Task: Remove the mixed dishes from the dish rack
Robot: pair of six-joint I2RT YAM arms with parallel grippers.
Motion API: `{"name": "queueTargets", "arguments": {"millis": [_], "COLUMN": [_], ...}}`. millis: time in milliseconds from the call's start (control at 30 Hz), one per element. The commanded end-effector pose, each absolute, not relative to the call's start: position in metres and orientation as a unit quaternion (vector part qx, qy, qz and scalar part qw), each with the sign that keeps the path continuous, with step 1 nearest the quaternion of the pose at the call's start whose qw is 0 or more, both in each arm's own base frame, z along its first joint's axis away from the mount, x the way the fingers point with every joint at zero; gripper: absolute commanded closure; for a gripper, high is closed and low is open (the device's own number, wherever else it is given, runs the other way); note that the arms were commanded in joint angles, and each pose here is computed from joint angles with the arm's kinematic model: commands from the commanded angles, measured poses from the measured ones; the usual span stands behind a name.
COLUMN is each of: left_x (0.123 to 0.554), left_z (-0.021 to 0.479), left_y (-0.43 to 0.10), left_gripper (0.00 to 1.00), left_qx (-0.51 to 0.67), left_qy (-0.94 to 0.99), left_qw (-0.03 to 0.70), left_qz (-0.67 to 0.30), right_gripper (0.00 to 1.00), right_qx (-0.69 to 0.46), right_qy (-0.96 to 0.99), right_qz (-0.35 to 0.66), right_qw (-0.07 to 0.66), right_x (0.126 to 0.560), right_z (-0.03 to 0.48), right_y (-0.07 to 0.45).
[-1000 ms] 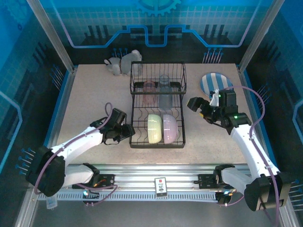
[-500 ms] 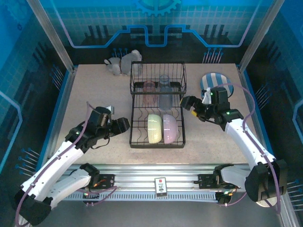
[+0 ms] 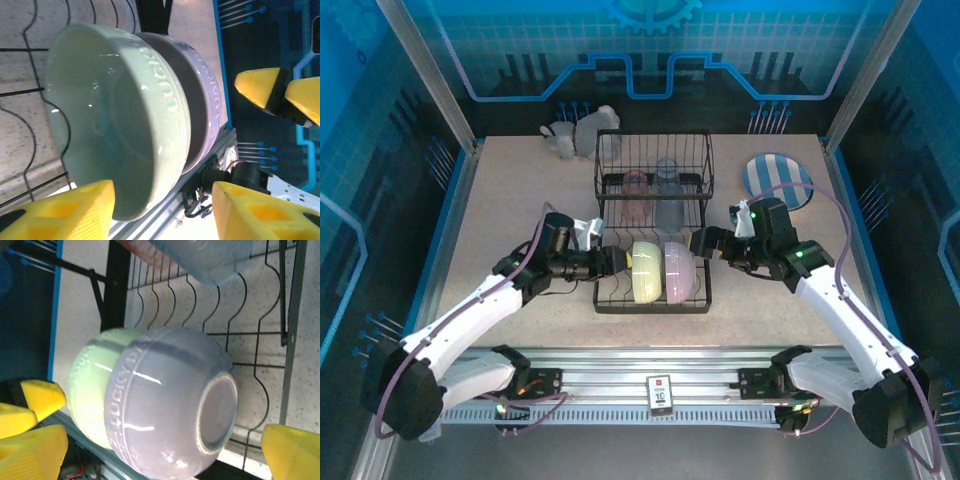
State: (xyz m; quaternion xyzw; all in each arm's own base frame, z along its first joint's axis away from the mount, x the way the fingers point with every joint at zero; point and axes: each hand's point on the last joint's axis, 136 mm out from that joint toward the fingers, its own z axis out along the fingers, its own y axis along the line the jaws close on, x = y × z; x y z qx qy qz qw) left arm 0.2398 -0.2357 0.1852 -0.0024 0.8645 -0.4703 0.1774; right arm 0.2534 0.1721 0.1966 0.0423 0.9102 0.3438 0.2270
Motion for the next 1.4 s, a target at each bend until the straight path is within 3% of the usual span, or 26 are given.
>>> {"name": "queueTargets", "arguments": {"millis": [0, 500, 833, 1033, 1367], "left_x": [0.239, 0.252, 0.254, 0.255, 0.261], "left_z": [0.192, 0.173, 0.157, 0.148, 0.165], "left_y": [-0.253, -0.269, -0.275, -0.276, -0.283], "left_gripper": [0.49, 0.66, 0.83, 1.0, 1.0], "left_qx": [0.038, 0.015, -0.003, -0.016, -0.013], "left_qy": [0.843, 0.82, 0.812, 0.814, 0.788], "left_qw": [0.162, 0.1, 0.063, 0.049, 0.052], "left_qz": [-0.511, -0.563, -0.58, -0.579, -0.613], "right_gripper": [0.0, 0.0, 0.0, 0.0, 0.0], "right_qx": [0.026, -0.005, -0.011, -0.008, 0.014], "right_qy": [0.925, 0.94, 0.948, 0.953, 0.955], "right_qz": [0.319, 0.3, 0.285, 0.27, 0.261], "right_qw": [0.205, 0.165, 0.143, 0.136, 0.14], "right_x": [0.241, 0.237, 0.239, 0.238, 0.244], "right_z": [0.182, 0.154, 0.137, 0.129, 0.128], "right_y": [0.172, 0.197, 0.202, 0.198, 0.187]}}
